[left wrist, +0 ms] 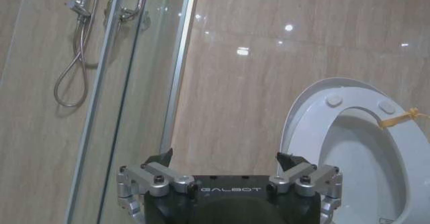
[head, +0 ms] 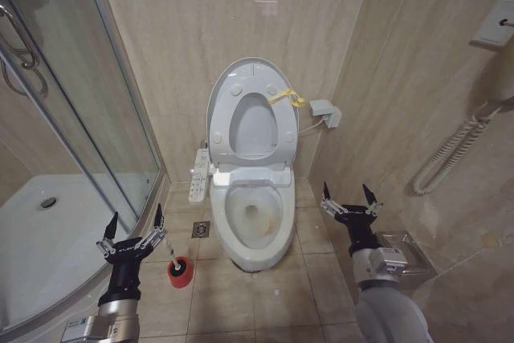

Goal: Open the toilet lid, clean the toilet bowl with a toilet brush, close the toilet lid, and flush.

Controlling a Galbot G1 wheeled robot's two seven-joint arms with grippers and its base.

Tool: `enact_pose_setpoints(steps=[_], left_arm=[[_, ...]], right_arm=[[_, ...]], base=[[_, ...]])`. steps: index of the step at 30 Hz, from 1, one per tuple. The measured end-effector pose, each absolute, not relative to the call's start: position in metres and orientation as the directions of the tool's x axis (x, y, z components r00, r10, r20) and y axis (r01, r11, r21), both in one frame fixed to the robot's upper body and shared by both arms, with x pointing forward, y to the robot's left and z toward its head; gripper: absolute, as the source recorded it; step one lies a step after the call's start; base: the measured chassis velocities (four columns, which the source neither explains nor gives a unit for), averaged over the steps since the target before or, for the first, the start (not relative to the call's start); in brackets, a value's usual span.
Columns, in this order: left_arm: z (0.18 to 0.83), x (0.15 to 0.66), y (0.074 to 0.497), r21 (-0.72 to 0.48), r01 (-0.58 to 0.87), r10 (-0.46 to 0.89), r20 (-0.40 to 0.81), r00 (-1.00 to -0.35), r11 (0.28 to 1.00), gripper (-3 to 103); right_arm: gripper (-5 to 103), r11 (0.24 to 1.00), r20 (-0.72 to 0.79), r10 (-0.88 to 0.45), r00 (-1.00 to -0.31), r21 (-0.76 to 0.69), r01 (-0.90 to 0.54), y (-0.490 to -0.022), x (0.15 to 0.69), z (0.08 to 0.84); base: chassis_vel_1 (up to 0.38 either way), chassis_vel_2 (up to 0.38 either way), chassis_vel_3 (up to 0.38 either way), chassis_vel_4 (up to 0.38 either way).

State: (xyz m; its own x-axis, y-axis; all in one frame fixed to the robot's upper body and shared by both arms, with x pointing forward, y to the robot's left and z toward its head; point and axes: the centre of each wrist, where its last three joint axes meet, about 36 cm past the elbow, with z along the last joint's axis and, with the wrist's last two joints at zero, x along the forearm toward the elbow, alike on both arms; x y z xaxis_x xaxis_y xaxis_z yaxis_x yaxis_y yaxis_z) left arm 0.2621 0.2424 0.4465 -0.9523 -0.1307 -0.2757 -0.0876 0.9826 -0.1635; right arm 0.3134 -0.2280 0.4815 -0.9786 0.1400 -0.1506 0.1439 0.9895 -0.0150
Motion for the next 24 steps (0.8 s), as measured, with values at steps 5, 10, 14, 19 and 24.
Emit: enact_pose_setpoints(steps=[5,10,14,19,24], left_arm=[[0.4465,0.2621,0.2424,-0.164,-0.088,-0.131,-0.276,-0.952,0.983,100],[0.4465,0.2621,0.2424,-0.164,-0.088,-0.131,-0.276,-0.952,0.983,100],[0.4465,0.2621,0.2424,-0.164,-0.088,-0.131,-0.276,-0.952,0.983,100],[0.4465,0.2621,0.2424,-0.164,-0.088,-0.131,-0.276,-0.952,0.983,100],[0.4465,0.2621,0.2424,-0.164,-0.088,-0.131,-0.276,-0.952,0.983,100]], right_arm=[[100,0.989,-0.15,0.14,-0.979,-0.015,0.144,-0.2279,0.3135,0.4816],[100,0.989,-0.15,0.14,-0.979,-0.015,0.144,-0.2278,0.3136,0.4817],[100,0.989,-0.15,0.14,-0.979,-0.016,0.144,-0.2278,0.3136,0.4817],[100,0.989,-0.15,0.14,-0.979,-0.016,0.144,-0.2278,0.3136,0.4818],[100,0.989,-0.15,0.14,-0.979,-0.016,0.144,-0.2278,0.3137,0.4819]], base=[[0.0,0.0,0.0,0.0],[0.0,0.0,0.0,0.0],[0.0,0.0,0.0,0.0],[0.0,0.0,0.0,0.0],[0.0,0.0,0.0,0.0]])
